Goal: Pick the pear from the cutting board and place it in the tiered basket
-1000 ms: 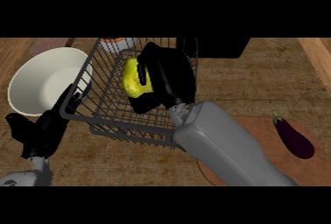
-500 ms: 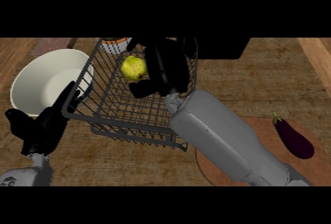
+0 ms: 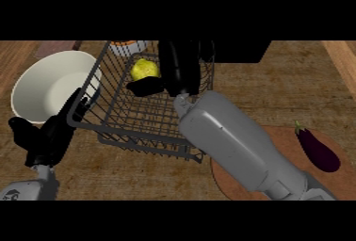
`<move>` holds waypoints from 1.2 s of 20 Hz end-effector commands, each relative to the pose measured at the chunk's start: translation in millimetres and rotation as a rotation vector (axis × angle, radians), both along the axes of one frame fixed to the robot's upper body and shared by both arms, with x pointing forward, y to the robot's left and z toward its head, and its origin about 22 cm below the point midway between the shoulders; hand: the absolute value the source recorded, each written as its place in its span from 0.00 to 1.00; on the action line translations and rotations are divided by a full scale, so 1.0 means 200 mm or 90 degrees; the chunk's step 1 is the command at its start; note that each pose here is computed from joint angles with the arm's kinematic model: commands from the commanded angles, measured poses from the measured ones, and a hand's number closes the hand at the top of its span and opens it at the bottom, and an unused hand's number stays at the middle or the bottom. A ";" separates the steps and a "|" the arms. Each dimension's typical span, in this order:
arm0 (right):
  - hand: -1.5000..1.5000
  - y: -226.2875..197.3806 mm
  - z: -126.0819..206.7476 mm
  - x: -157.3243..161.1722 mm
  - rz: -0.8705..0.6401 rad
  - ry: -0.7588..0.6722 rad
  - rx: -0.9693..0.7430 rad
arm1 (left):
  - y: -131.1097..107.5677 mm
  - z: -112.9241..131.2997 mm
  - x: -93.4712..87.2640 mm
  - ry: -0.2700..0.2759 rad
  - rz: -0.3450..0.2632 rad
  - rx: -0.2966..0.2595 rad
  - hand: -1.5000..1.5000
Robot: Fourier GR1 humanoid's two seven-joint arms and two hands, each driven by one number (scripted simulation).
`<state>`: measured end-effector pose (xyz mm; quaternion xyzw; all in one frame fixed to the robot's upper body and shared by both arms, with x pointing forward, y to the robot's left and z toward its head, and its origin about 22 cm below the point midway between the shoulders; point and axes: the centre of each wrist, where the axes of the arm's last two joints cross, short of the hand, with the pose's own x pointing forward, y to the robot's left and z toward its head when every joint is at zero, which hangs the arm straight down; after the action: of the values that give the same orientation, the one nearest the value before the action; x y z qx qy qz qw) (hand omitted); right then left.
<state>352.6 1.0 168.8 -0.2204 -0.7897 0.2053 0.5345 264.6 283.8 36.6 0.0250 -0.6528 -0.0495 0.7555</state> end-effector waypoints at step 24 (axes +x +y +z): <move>0.00 -1.35 0.26 -0.06 -0.182 -0.072 0.361 | 0.02 -0.02 -0.08 0.006 0.022 -0.004 0.50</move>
<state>355.2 -219.5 219.4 -0.1700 -0.8023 -0.1091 0.5617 253.7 293.3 31.2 0.0369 -0.6519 -0.0386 0.7564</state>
